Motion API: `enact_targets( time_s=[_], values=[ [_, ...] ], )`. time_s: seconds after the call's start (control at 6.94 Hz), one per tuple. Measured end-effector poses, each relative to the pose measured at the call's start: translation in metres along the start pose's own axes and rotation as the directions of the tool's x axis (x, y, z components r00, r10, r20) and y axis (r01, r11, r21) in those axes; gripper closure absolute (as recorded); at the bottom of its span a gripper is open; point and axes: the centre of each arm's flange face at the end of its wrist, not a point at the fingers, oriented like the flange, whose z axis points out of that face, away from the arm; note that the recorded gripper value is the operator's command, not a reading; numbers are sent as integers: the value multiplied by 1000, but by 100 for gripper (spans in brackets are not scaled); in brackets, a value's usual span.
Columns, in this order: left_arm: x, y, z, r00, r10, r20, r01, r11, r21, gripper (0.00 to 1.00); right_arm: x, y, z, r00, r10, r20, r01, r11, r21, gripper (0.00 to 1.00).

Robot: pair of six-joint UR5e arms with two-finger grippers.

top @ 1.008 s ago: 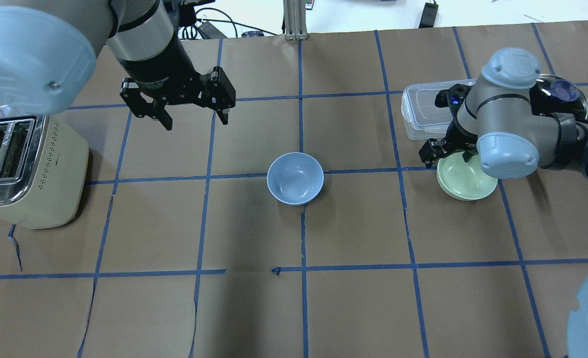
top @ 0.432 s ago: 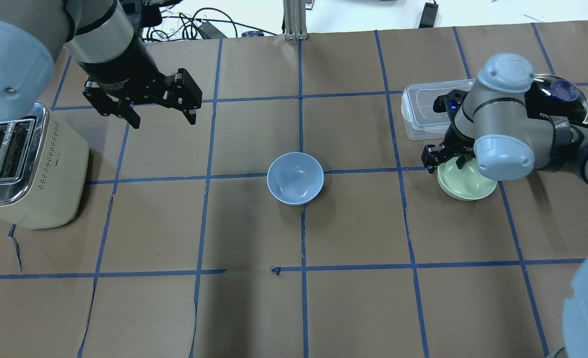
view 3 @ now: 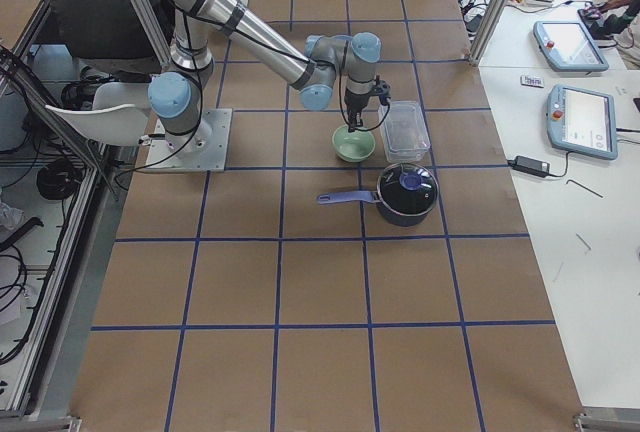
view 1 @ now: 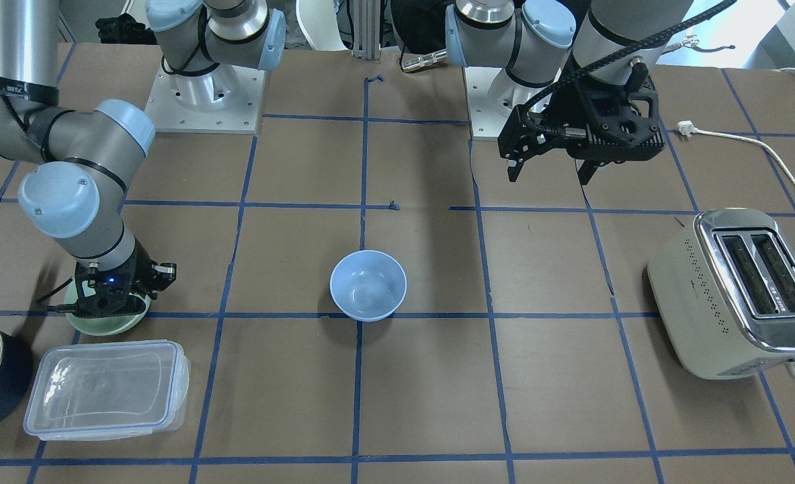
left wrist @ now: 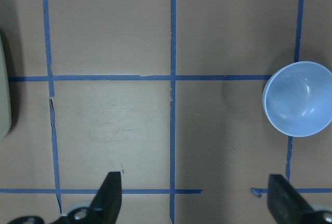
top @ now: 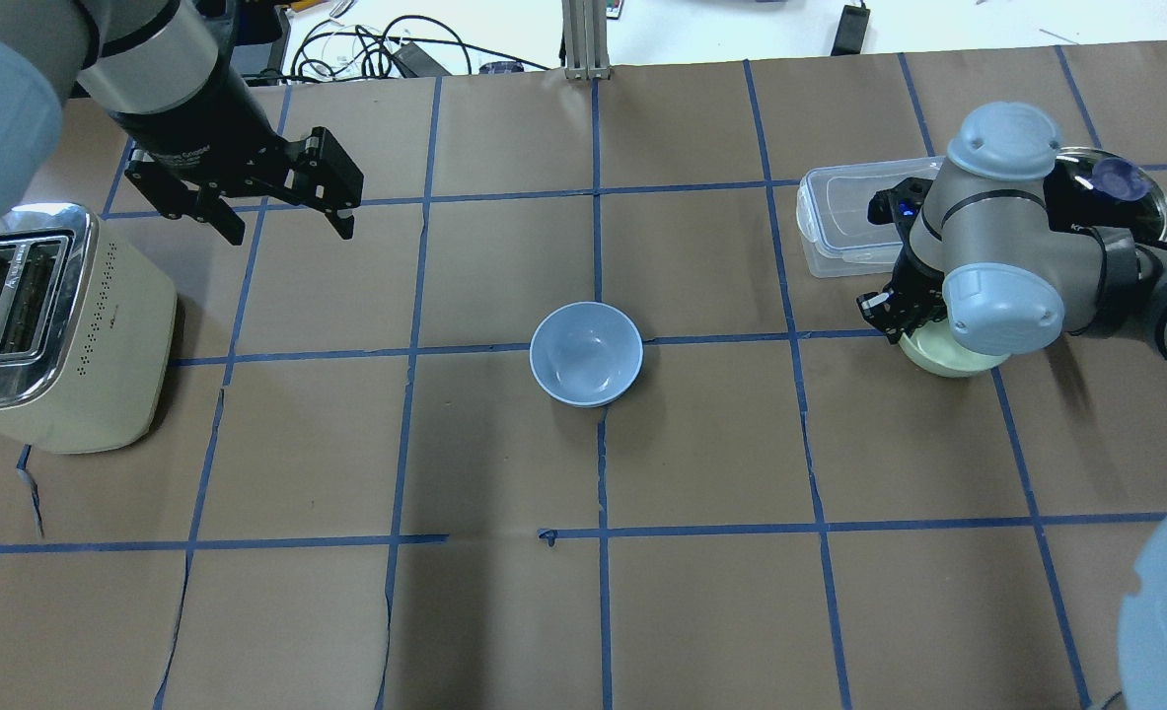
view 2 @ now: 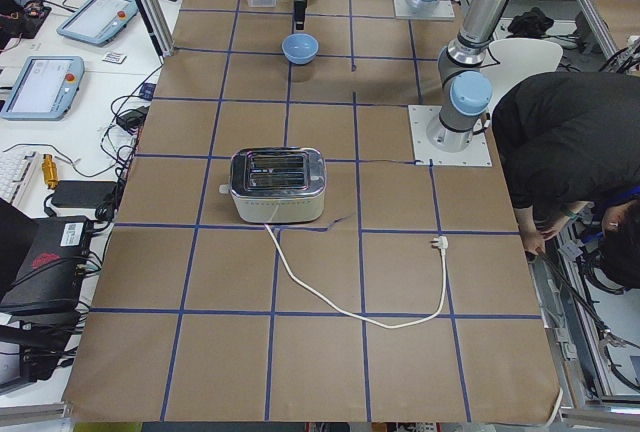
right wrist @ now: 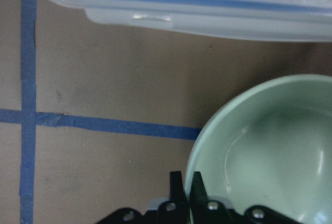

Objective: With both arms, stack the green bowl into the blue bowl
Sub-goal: 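Grasp the rim of the pale green bowl with the right gripper, then carry the green bowl with the right gripper over the blue bowl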

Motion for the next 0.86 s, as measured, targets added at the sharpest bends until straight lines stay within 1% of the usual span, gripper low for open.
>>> enact_targets(
  time_s=[0.29,0.58,0.72,0.86],
  values=[
    [0,-1,1,1000,5,0,-5,1000,-1,0,0,-1,-16,1000,6,-11,-6,1000,26,100],
    [0,-1,0,1000,6,0,-6,1000,2,0,-13,0,-46,1000,-5,-18,6,998,58,100],
    [0,-1,-1,1000,6,-1,-6,1000,3,0,-31,0,-60,1000,-4,-20,5,997,76,100],
    [0,-1,-1,1000,4,-1,-4,1000,3,0,-60,-3,-76,1000,4,-17,-2,994,107,100]
  ],
)
